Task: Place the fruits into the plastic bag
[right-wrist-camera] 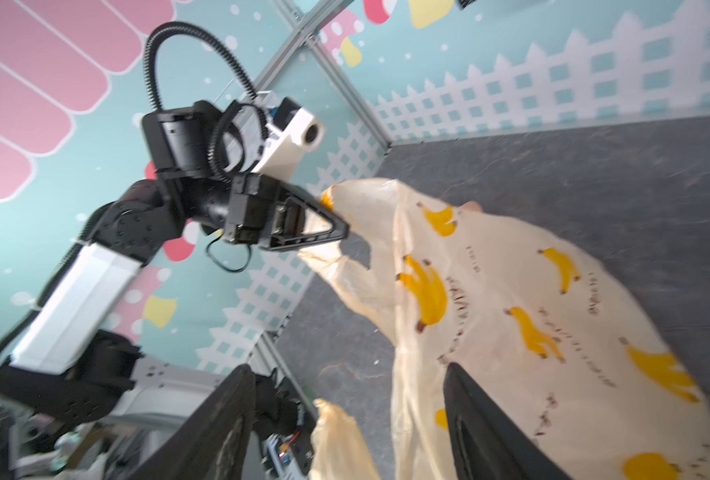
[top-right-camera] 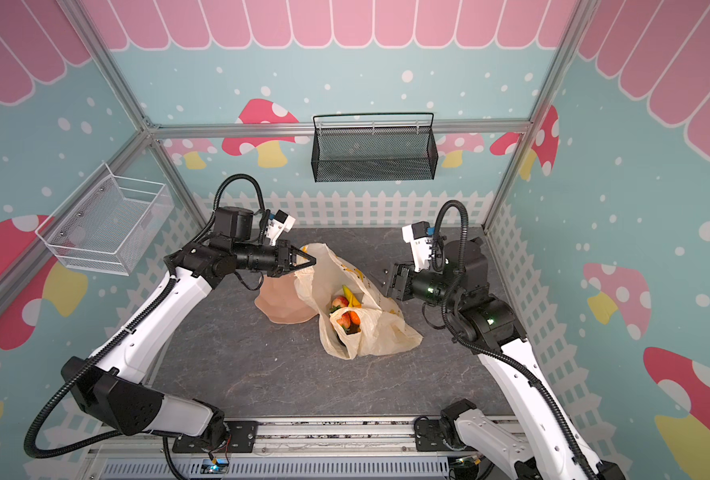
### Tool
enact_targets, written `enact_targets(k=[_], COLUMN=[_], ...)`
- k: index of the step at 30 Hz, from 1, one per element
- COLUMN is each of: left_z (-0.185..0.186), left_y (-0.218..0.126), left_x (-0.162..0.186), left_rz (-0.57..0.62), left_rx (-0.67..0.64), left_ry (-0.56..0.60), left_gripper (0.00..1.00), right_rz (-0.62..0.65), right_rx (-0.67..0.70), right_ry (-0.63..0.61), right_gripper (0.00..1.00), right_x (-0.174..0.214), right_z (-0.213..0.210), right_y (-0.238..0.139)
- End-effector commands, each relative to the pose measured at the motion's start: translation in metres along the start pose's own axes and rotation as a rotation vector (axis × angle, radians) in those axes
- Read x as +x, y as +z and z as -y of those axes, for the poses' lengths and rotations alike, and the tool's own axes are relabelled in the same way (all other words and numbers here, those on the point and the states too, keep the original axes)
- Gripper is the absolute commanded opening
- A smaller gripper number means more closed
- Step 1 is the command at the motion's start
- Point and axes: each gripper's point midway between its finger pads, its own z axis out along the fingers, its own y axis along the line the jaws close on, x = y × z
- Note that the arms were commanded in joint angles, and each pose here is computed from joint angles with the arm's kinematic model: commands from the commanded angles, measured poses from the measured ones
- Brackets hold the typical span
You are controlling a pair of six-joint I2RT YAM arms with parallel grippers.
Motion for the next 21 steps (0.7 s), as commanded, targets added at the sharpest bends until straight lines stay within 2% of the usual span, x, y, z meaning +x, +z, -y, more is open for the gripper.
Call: enact_targets(k=[1, 4, 8, 11, 13, 15, 21], left_z=[0.006, 0.004, 0.005, 0.004, 0.004, 0.003, 0.002], left_y=[-0.006, -0.004, -0.005, -0.005, -0.006, -0.005, -0.006], left_x=[0.0, 0.0, -0.001, -0.001, -0.001, -0.001, 0.001], left_rz=[0.019, 0.017, 0.025, 0.025, 0.029, 0.029, 0.027], left_rx=[0.013, 0.009, 0.004, 0.002, -0.001, -0.004, -0.004], left_ry=[0.016, 0.015, 0.018, 0.015, 0.017, 0.015, 0.012], left_gripper=[0.0, 0.0, 0.0, 0.0, 0.0, 0.0, 0.0], right_rz=[-0.064, -0.121, -0.201, -0.223, -0.243, -0.253, -0.347], right_rx=[-0.157, -0.189, -0.128, -0.108, -0.049, 0.077, 0.232], right_ry=[0.084, 0.131, 0.24, 0.273, 0.302, 0.348, 0.314], right_gripper=[0.74, 0.75, 0.74, 0.73, 0.73, 0.71, 0.69], right_x=[0.013, 0.026, 0.051, 0.059, 0.067, 0.08, 0.115], right_z=[-0.047, -0.066, -0.068, -0.084, -0.084, -0.069, -0.061], right_y=[-0.009, -0.002, 0.019, 0.032, 0.039, 0.045, 0.067])
